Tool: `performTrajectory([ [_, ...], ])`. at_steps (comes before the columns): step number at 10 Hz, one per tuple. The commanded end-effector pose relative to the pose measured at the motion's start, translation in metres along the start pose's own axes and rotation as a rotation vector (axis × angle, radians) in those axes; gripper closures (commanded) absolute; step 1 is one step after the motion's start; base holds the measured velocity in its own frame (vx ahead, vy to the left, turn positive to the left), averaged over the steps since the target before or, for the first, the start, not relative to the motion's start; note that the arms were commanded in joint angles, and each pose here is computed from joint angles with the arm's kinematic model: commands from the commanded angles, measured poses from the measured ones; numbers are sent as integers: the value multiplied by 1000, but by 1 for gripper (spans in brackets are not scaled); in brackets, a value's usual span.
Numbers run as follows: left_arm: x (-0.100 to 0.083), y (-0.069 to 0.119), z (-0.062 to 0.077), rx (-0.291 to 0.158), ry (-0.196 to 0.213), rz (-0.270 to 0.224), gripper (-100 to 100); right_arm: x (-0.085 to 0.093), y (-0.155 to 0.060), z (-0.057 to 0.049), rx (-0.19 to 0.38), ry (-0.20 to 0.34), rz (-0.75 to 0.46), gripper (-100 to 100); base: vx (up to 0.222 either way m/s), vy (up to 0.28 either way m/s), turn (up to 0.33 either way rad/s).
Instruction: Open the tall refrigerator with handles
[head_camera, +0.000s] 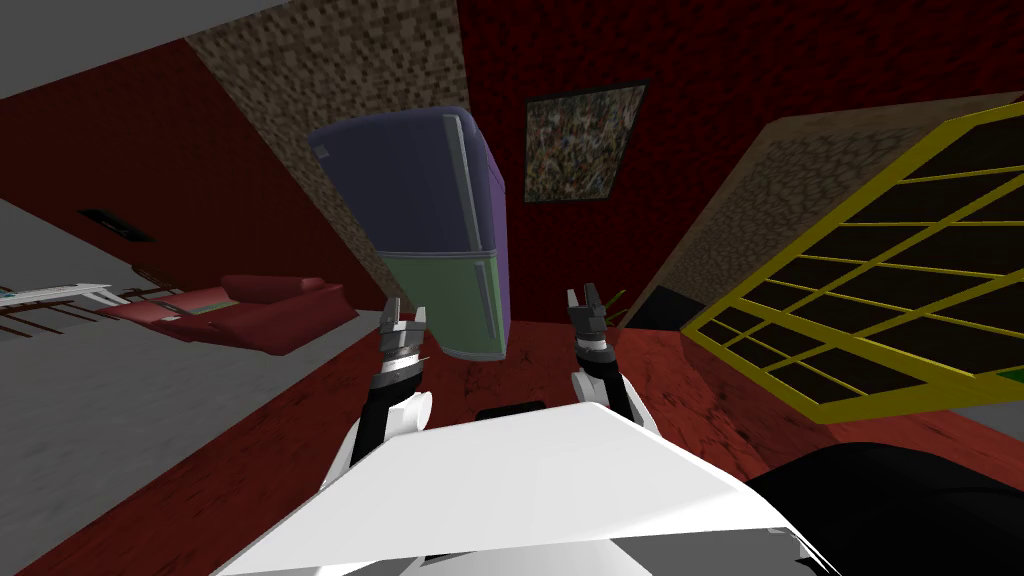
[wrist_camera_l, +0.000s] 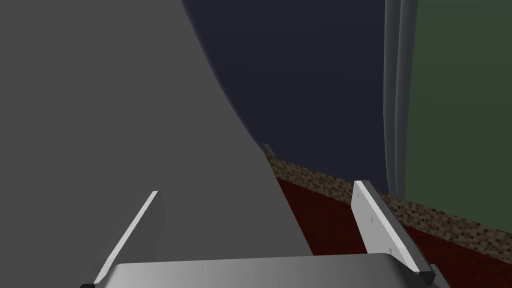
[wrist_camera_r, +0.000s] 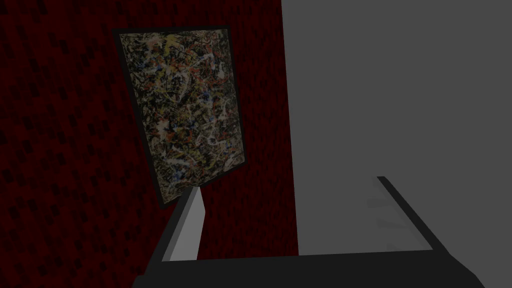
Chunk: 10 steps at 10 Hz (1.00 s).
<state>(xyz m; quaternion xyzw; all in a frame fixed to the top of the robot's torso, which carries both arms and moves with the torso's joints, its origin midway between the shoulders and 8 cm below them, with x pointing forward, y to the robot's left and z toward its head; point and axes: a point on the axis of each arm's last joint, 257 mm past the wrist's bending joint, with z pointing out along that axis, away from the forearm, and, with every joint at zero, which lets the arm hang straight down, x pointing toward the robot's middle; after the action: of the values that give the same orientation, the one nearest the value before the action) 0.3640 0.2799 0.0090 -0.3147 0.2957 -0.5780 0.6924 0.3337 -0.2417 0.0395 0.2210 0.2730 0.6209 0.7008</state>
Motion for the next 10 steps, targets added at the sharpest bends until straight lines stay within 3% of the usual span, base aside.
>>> performTrajectory([
  [1,0,0,0,0,0,0,0,0,0,0,0,0,0,0,0,0,0],
  [9,0,0,0,0,0,0,0,0,0,0,0,0,0,0,0,0,0],
  [10,4,5,3,-6,32,4,-100,0,0,0,0,0,0,0,3,-7,0],
])
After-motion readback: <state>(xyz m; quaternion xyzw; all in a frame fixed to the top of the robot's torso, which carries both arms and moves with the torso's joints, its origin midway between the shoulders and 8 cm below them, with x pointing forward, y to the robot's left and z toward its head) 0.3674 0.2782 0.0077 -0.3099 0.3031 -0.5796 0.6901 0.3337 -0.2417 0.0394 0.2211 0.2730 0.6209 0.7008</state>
